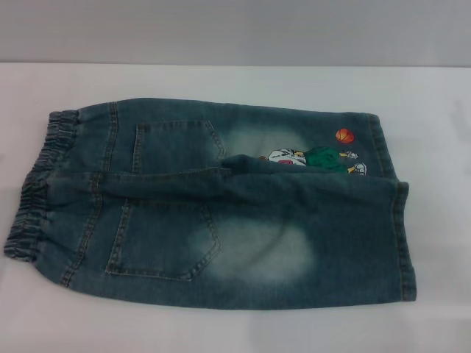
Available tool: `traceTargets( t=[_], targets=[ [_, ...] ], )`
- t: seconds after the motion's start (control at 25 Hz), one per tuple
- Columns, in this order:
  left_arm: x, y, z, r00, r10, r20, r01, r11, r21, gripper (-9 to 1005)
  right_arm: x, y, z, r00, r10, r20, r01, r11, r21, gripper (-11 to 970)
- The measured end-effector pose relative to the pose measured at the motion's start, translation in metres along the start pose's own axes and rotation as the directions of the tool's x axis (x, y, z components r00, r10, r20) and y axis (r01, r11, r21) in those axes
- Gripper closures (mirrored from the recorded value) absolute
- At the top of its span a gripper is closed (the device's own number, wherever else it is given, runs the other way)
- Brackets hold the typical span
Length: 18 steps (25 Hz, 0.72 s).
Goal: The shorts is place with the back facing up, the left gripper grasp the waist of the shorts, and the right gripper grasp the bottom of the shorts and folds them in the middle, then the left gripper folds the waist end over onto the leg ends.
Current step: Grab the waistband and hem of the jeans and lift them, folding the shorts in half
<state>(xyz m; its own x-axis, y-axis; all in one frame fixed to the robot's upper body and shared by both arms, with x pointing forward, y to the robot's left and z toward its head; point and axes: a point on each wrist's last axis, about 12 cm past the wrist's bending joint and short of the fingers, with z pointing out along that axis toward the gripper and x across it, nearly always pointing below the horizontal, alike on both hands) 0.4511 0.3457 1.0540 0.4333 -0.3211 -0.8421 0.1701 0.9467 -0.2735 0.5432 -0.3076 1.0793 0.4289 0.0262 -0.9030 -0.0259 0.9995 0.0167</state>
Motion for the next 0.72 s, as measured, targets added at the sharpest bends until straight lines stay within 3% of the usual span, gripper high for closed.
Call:
traceTargets(
  t=[0.72],
  targets=[
    [-0.0017, -0.0022, -0.0058, 1.0, -0.005, 0.007, 0.005, 1.0, 0.011, 203, -0.0006, 0.0021, -0.0024, 1.0, 0.001, 0.005, -0.001, 1.0, -0.017, 247]
  ],
)
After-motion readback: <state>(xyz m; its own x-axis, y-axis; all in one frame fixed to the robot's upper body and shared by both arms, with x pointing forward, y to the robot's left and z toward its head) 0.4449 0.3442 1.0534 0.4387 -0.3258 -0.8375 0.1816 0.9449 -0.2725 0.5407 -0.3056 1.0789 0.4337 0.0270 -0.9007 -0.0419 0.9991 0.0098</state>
